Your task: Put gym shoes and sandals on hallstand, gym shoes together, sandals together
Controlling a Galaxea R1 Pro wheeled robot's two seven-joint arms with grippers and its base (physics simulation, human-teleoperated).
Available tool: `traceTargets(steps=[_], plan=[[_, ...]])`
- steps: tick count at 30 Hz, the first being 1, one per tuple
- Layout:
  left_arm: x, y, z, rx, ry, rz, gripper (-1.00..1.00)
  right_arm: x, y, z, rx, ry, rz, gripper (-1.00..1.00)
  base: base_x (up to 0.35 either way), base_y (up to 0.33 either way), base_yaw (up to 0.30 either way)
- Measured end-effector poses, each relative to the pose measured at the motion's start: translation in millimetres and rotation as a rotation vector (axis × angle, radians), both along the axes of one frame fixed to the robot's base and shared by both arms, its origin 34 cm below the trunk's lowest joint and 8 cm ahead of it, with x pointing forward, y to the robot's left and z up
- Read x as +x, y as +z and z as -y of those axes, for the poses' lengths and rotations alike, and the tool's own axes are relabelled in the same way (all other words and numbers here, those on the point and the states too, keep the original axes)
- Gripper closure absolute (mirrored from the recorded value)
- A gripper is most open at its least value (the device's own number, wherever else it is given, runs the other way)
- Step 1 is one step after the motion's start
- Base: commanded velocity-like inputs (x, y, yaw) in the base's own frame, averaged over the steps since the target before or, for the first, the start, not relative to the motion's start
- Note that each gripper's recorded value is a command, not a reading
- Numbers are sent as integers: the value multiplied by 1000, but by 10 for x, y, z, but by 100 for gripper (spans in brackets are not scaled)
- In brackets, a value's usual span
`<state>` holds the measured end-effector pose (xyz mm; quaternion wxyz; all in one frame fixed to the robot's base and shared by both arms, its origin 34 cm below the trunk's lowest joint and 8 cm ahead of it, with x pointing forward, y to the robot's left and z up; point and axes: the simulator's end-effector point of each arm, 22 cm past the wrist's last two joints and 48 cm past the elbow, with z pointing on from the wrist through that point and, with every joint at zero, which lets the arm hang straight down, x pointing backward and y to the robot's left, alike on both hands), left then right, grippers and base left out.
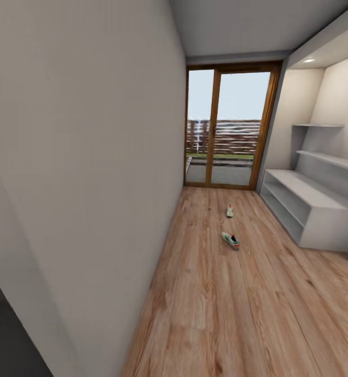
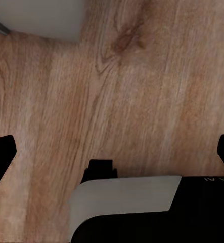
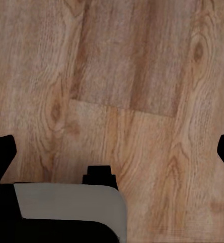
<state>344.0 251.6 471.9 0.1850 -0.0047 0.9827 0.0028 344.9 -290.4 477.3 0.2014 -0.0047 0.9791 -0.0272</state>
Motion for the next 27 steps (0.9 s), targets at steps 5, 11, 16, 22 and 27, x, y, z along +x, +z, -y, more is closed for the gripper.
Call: traceTargets(steps=[5,11,16,22,27], plan=[[323,93,21,-2,0,47,-100,281,133,23,-3,-2,65,-100,303,-107,0],[957,314,-10,2,1,136,-100,779,431,83,-5,-24,187,-100,303,-107,0],[1339,479,-40,7,0,197,-100,1036,618,102,-5,-31,264,-100,299,-120,0],[1492,574,-117,16,2,263,-100,1134,706,106,0,-39,345,-100,285,-157,0],[1483,575,-171,25,2,277,-100,996,610,106,0,-40,343,-100,281,-168,0]])
